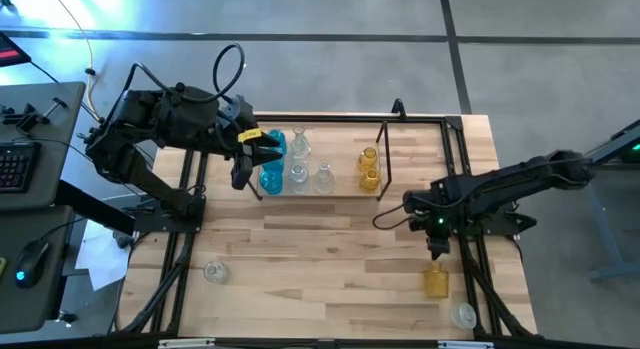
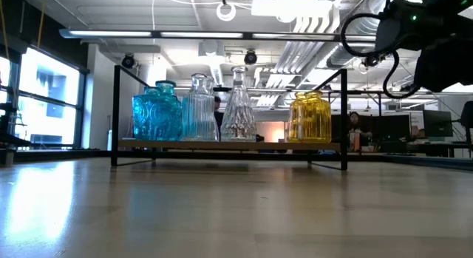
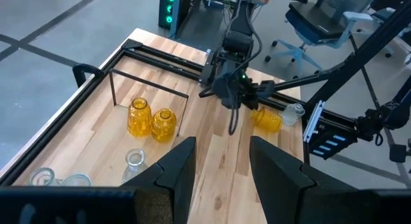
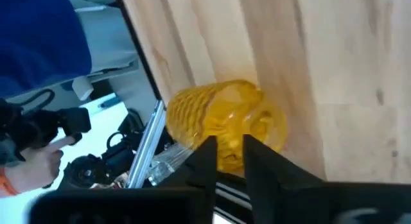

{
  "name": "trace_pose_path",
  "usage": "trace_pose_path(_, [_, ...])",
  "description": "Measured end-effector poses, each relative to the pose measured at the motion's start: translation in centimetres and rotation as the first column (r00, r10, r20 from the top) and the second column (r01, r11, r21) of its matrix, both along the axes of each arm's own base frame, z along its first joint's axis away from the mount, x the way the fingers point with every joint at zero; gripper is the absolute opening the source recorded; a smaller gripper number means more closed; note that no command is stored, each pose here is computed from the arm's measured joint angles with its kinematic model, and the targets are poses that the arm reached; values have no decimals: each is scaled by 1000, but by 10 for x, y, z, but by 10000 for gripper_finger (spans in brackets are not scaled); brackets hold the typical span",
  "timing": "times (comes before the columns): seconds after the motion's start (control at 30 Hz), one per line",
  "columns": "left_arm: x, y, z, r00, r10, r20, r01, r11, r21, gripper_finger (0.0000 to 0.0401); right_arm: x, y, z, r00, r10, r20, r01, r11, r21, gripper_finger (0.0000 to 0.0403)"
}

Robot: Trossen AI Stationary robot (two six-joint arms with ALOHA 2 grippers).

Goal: Sort vases onto shelf
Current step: Put the yellow vase on the shelf aligned with the other yellow vases

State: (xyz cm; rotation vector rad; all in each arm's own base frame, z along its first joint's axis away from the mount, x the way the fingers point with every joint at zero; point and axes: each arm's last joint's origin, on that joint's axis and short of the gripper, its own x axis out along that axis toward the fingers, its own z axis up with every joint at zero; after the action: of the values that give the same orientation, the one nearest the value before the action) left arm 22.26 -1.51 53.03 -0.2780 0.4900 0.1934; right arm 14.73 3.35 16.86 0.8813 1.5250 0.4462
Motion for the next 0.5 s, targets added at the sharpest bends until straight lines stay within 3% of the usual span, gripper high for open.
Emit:
trace_pose_path(0.13, [0, 0, 0, 1000, 2, 0, -2, 1000, -3, 136, -2, -7, -8, 999, -40, -3, 40, 999, -9, 126])
trace_pose_path(0.33, [0, 0, 0, 1000, 13, 3, -13, 1000, -22, 136, -11, -11, -22, 995, -81, -58, 84, 995, 61, 242])
trace_pose_path(0.5, [0, 0, 0, 1000, 14, 3, -14, 1000, -25, 136, -13, -10, -22, 994, -74, -84, 83, 991, 105, 288])
